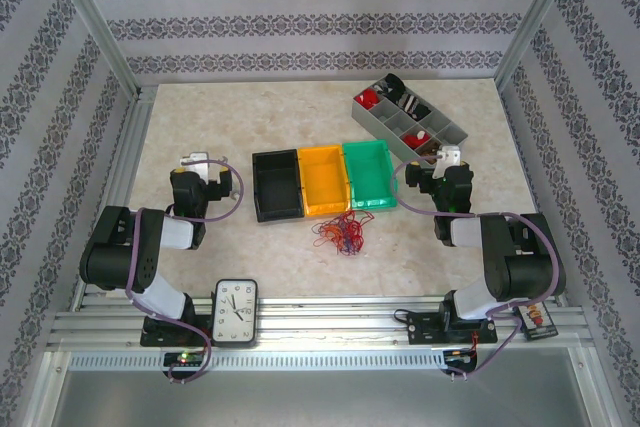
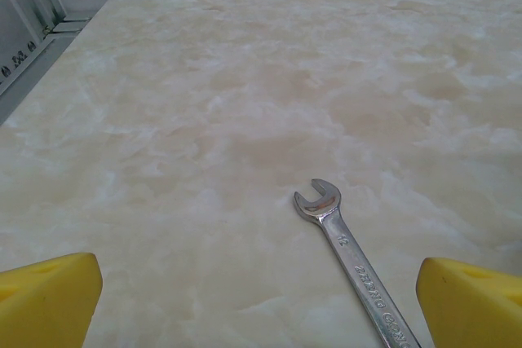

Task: Untangle the cables

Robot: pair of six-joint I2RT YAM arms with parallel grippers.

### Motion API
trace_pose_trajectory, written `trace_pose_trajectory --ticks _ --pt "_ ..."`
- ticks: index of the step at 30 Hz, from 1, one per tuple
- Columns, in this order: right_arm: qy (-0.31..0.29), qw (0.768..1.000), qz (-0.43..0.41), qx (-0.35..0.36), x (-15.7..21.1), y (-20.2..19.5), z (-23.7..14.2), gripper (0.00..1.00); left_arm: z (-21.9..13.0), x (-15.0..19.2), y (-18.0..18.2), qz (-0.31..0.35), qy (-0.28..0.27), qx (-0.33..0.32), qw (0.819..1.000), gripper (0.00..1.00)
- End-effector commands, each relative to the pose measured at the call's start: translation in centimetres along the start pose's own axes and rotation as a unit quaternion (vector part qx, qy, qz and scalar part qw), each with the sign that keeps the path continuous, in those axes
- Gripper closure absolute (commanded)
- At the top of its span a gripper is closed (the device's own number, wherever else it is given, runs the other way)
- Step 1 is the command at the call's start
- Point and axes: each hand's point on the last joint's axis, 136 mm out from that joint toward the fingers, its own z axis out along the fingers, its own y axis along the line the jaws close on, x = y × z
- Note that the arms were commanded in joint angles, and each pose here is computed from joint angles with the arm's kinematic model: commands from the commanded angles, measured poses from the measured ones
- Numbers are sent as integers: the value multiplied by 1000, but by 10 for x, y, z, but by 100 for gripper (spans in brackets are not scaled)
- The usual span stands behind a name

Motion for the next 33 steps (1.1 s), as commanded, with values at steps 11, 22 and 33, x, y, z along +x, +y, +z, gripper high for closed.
trace_pose_trajectory --ticks 11,22,33 --pt "-8 1000 -2 -9 -4 4 0 2 -1 -6 4 -10 -16 -8 1000 1" --pt "-8 1000 -1 -9 -4 4 0 2 -1 -6 4 -10 -16 -8 1000 1" --pt "-11 999 7 -32 -10 7 1 2 -22 -64 10 -63 48 -23 997 0"
